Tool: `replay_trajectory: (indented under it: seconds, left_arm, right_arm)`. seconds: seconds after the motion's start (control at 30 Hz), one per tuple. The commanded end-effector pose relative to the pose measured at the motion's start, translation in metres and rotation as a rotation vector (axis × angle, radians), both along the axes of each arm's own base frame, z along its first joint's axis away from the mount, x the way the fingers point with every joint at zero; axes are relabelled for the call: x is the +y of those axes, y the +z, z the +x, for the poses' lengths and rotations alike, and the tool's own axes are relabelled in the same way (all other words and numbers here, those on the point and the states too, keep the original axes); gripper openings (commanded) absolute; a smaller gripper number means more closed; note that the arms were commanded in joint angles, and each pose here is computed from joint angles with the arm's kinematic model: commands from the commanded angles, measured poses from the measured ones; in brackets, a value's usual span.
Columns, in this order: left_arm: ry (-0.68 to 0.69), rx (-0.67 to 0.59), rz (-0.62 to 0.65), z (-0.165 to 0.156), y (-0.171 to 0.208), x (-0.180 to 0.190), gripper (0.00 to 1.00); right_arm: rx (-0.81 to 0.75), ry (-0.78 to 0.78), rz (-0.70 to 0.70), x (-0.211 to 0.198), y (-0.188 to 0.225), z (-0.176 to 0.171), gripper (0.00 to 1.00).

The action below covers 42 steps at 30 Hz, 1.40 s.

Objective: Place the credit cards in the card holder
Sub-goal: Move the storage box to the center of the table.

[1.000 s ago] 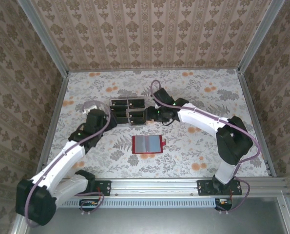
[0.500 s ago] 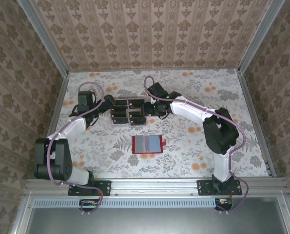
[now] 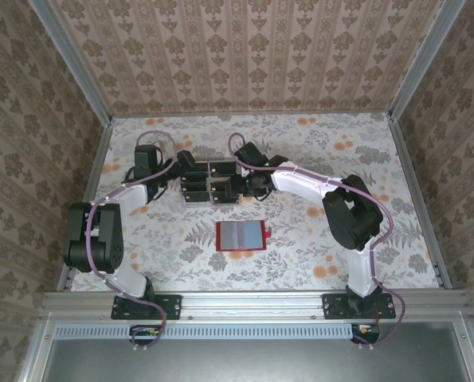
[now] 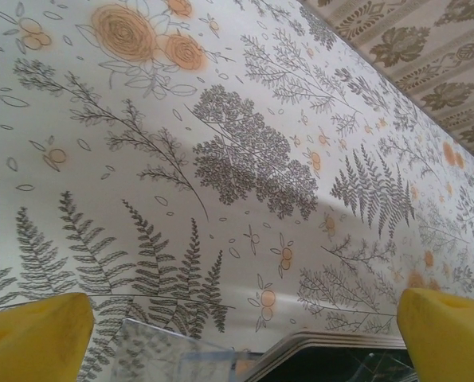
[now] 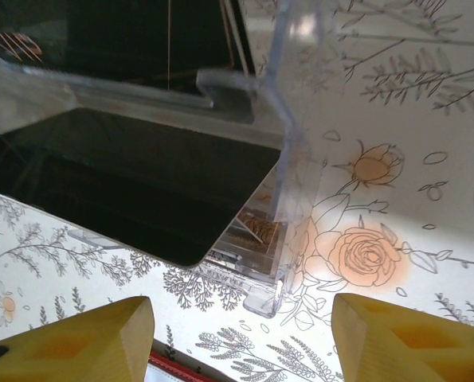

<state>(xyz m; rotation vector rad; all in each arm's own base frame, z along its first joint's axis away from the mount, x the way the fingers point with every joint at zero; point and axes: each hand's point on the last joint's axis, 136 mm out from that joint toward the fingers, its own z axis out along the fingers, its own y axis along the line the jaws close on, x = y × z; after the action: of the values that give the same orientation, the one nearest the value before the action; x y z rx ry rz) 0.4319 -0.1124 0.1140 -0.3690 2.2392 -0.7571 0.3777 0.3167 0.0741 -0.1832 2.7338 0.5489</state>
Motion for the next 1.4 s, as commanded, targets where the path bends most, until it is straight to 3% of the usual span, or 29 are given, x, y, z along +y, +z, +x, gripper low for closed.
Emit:
replay_trajectory:
  seconds: [0.0,0.63,1.1,1.37]
  left_arm:
    - [-0.02,-0.048,-0.036,0.008,0.013,-0.013,1.0]
    - [-0.11,-0.054,-0.023,0.004,0.011,-0.07,1.0]
    - [-0.216,-0.068,-0.017,0.013,0.014,-0.145,1.0]
    - [-0.313,-0.086,-0.041,0.006,0.022,-0.208,1.0]
  right_arm:
    - [0.014,-0.022,-0.047,-0.007,-0.019,-0.002,0.63]
    - [0.013,-0.176,-0.137,-0.068,-0.038,0.016,0.62]
    - [0.031,-0.335,-0.156,-0.145,-0.042,0.012,0.62]
    - [0.036,-0.458,-0.143,-0.197,-0.038,0.001,0.62]
